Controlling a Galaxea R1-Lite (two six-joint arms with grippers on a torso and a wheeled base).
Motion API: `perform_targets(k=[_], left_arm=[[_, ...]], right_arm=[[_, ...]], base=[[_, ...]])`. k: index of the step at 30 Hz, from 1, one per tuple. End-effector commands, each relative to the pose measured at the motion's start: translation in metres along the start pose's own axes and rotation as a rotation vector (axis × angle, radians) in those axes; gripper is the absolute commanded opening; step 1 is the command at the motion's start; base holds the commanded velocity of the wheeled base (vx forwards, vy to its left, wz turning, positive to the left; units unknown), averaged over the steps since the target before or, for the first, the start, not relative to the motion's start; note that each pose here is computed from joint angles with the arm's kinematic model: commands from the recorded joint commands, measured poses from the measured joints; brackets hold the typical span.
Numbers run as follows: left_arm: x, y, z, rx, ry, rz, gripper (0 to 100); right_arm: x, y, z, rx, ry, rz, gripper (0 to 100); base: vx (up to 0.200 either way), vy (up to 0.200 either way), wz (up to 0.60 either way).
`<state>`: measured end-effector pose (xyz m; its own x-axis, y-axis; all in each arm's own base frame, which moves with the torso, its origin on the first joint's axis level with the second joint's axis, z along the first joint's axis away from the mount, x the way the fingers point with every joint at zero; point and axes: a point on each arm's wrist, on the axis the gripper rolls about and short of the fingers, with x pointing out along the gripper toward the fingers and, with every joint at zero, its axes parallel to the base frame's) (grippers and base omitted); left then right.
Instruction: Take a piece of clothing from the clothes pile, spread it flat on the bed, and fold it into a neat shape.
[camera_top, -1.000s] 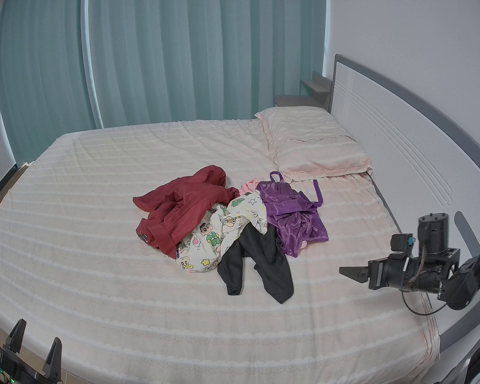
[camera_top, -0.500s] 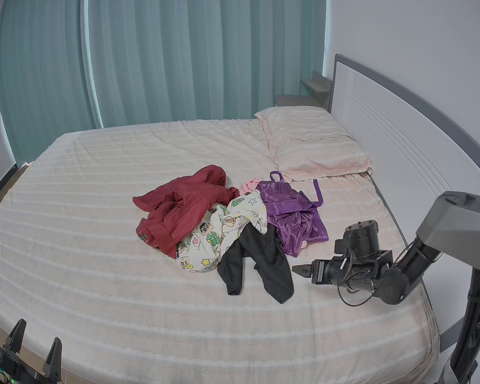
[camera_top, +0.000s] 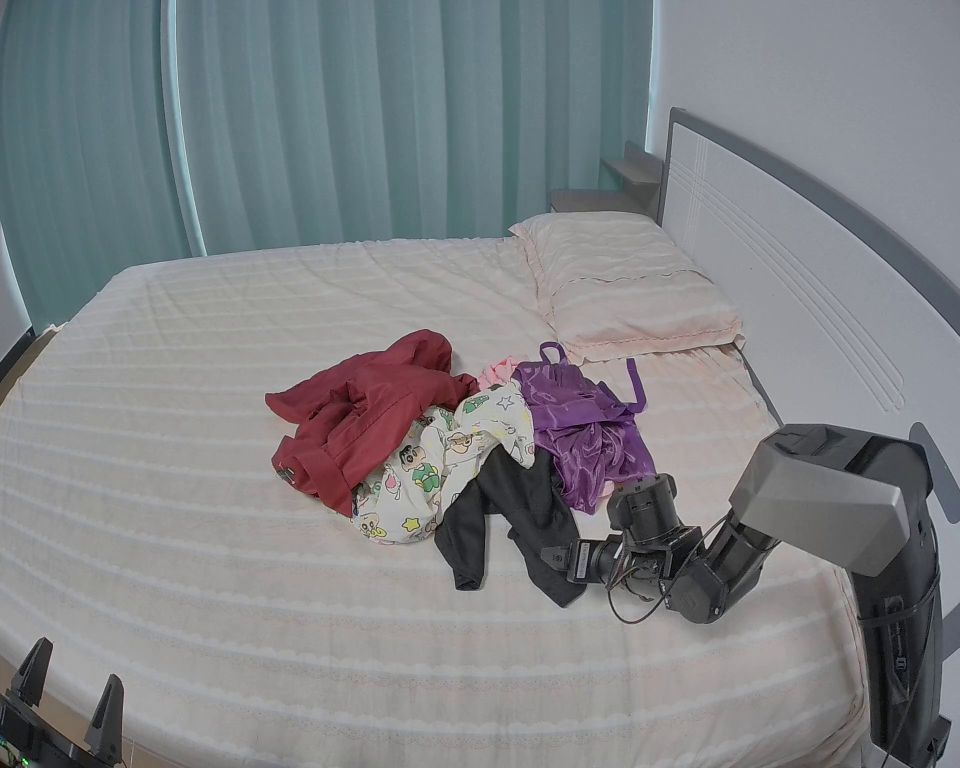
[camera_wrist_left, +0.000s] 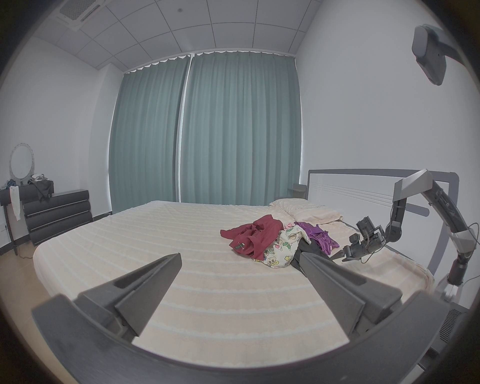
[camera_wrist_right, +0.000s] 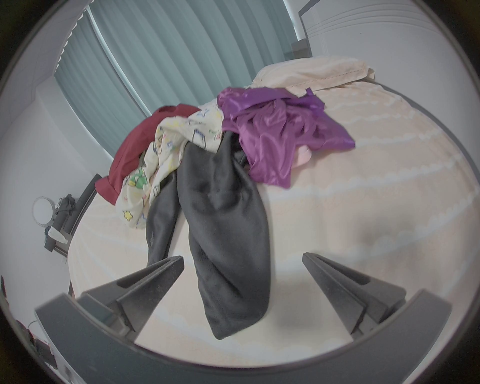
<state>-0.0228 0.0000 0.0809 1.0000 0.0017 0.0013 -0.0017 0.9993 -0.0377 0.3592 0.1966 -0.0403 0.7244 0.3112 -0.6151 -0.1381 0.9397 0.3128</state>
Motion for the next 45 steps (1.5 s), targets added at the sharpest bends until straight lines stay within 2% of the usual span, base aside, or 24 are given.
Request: perform_targets(k=[1,13,14,23,27,29,32,35,40,44,45], left_arm=[[0.000,0.000,-0.004,-0.001,0.000,0.001,100],[0.000,0.000,-0.004,-0.001,0.000,0.001,100],[0.000,0.000,-0.004,-0.001,0.000,0.001,100],[0.000,0.000,-0.004,0.001,0.000,0.001,100],[0.000,0.000,-0.004,0.005,0.000,0.001,100],[0.000,0.000,-0.004,0.012,0.000,0.001,100],[0.000,0.000,-0.004,0.019,0.000,0.000,100],[0.000,0.000,-0.004,0.076,-0.003,-0.003,100],[0.000,0.000,-0.004,0.078,-0.003,-0.008,100],[0.000,0.000,-0.004,0.096,-0.008,-0.025,100],[-0.002,-0.001,0.004,0.083,-0.045,-0.031,100]], right_arm=[[0.015,0.003,-0.018,-0.017,0.036,-0.002,100],[0.026,0.014,-0.019,-0.027,0.016,0.027,100],[0.028,0.015,-0.019,-0.028,0.016,0.028,0],[0.030,0.029,-0.021,-0.010,-0.003,0.065,0],[0.015,0.031,-0.011,0.045,-0.048,0.091,0],[-0.015,0.029,-0.004,0.088,-0.069,0.123,0],[-0.050,0.025,-0.002,0.108,-0.085,0.191,0],[-0.085,0.021,-0.002,0.123,-0.130,0.242,0],[-0.128,0.005,-0.020,0.124,-0.131,0.281,0],[-0.148,-0.003,-0.028,0.127,-0.179,0.313,0],[-0.153,-0.004,-0.029,0.124,-0.187,0.316,0]], base=[[0.000,0.000,0.00],[0.000,0.000,0.00],[0.000,0.000,0.00],[0.000,0.000,0.00],[0.000,0.000,0.00],[0.000,0.000,0.00],[0.000,0.000,0.00],[0.000,0.000,0.00],[0.000,0.000,0.00],[0.000,0.000,0.00],[0.000,0.000,0.00]])
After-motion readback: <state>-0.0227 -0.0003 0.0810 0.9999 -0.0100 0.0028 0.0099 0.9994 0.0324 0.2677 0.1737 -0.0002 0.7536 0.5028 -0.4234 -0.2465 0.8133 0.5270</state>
